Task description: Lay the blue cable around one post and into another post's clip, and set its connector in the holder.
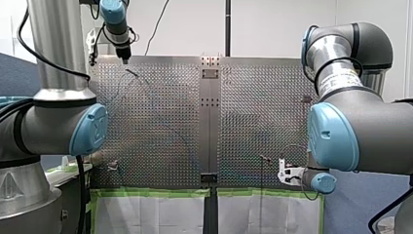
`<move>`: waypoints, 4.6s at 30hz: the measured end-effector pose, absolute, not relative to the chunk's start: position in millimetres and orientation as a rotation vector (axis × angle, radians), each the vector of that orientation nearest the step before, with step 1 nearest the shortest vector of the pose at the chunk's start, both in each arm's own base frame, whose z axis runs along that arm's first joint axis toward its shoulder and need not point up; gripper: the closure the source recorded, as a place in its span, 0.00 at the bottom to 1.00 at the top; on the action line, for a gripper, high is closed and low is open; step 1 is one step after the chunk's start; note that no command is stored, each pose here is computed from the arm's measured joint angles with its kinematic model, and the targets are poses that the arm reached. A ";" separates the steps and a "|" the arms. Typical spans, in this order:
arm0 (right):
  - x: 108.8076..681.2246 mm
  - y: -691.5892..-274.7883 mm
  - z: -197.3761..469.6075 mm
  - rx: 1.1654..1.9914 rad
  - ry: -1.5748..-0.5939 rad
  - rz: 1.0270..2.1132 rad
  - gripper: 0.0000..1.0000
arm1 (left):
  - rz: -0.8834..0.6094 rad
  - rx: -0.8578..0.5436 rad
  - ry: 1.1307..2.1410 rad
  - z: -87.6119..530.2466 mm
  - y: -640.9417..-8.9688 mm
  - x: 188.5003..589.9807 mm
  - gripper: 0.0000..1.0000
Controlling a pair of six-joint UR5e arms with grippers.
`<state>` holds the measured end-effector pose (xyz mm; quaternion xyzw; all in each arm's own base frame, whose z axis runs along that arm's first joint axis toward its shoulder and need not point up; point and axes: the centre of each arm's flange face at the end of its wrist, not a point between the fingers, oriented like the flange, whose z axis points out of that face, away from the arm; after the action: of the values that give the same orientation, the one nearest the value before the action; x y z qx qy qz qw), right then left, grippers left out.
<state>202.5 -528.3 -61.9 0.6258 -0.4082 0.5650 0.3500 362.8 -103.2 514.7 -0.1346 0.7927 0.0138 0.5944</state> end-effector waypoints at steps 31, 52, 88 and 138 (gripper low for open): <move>175.6 -526.5 -68.1 1.639 -1.084 1.366 1.00 | -0.214 -0.015 2.084 322.6 -217.0 361.0 0.01; 173.0 -535.3 -61.9 1.637 -1.055 1.522 1.00 | -0.228 0.261 2.108 238.1 -288.8 348.1 0.01; 186.8 -529.5 -60.8 1.726 -0.966 1.603 1.00 | -0.294 0.401 1.877 171.0 -400.9 414.5 0.01; 188.2 -529.9 -60.7 1.733 -0.969 1.598 1.00 | -0.314 0.352 1.762 -19.8 -434.2 472.8 0.01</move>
<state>188.2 -529.9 -60.7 0.6503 -0.3635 0.5997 0.2921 472.8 -434.2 -19.8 0.1527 0.7639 -0.1360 0.6120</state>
